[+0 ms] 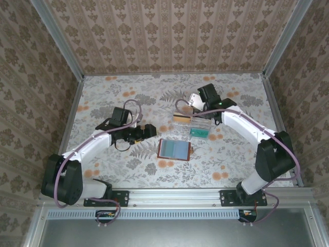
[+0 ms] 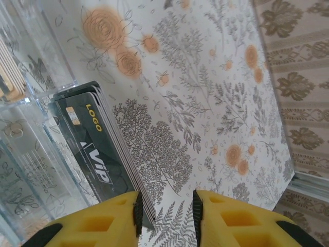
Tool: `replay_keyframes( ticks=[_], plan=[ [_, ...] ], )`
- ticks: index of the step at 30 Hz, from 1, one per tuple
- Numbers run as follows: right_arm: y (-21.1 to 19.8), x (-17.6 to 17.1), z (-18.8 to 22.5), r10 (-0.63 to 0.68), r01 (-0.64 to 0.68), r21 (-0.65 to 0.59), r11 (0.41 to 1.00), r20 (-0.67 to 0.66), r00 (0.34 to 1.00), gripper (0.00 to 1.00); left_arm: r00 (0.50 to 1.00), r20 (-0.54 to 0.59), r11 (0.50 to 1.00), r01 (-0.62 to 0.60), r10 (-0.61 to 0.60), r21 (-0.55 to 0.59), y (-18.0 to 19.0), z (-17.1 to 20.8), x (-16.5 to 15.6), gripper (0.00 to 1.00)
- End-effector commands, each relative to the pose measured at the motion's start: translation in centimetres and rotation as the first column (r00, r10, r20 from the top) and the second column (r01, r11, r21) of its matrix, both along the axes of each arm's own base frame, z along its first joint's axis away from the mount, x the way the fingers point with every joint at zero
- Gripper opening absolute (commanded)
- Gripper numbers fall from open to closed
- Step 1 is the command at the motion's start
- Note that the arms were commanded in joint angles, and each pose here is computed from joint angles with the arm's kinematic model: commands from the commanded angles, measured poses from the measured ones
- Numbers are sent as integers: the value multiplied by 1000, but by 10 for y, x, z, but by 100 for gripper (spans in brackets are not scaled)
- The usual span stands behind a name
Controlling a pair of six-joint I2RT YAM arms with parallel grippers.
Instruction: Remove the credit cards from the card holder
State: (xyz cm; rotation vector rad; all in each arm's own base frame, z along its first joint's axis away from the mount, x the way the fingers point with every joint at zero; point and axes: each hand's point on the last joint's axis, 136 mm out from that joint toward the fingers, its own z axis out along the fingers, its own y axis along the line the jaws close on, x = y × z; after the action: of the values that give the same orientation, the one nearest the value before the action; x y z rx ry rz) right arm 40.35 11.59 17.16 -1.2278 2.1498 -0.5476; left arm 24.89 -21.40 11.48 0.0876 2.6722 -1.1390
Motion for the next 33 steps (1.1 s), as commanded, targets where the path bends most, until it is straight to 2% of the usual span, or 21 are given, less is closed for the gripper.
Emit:
replay_keyframes(
  ticks=[1,5,6,10,11,13,18,22,25,31,33],
  plan=[
    [5,-20,24,-58,55,148,988,18,998,34,1000,4,1000,-7,7,-17,0,4,-2,100],
    [23,-47,44,-87,73,339,938,27,996,32,1000,-13,1000,-12,12,-19,-2,-1,-3,100],
    [28,-60,41,-89,85,376,923,-8,996,32,1000,-18,1000,-15,15,-21,-3,-3,-2,98],
    [44,-89,41,-159,173,547,819,-72,985,26,998,-50,999,-29,27,-29,-9,-11,-3,85],
    [48,-98,35,-172,205,582,787,-112,979,24,998,-56,999,-32,31,-25,-10,-14,-3,79],
    [58,-114,22,-193,259,614,746,-173,966,23,997,-64,999,-31,30,-13,-14,-18,-4,73],
    [84,-145,-10,-214,336,636,695,-263,941,22,997,-80,1000,4,-2,15,-27,-29,-12,57],
    [97,-162,-44,-268,451,627,636,-368,890,21,994,-102,999,28,-25,27,-35,-38,-18,50],
    [103,-171,-71,-313,524,584,620,-428,848,17,992,-118,998,51,-46,34,-41,-44,-21,38],
    [113,-179,-117,-371,625,521,581,-514,773,12,988,-134,996,77,-70,47,-48,-53,-26,31],
    [113,-180,-128,-391,649,503,570,-529,753,16,988,-138,995,82,-75,48,-50,-55,-26,31]
  ],
)
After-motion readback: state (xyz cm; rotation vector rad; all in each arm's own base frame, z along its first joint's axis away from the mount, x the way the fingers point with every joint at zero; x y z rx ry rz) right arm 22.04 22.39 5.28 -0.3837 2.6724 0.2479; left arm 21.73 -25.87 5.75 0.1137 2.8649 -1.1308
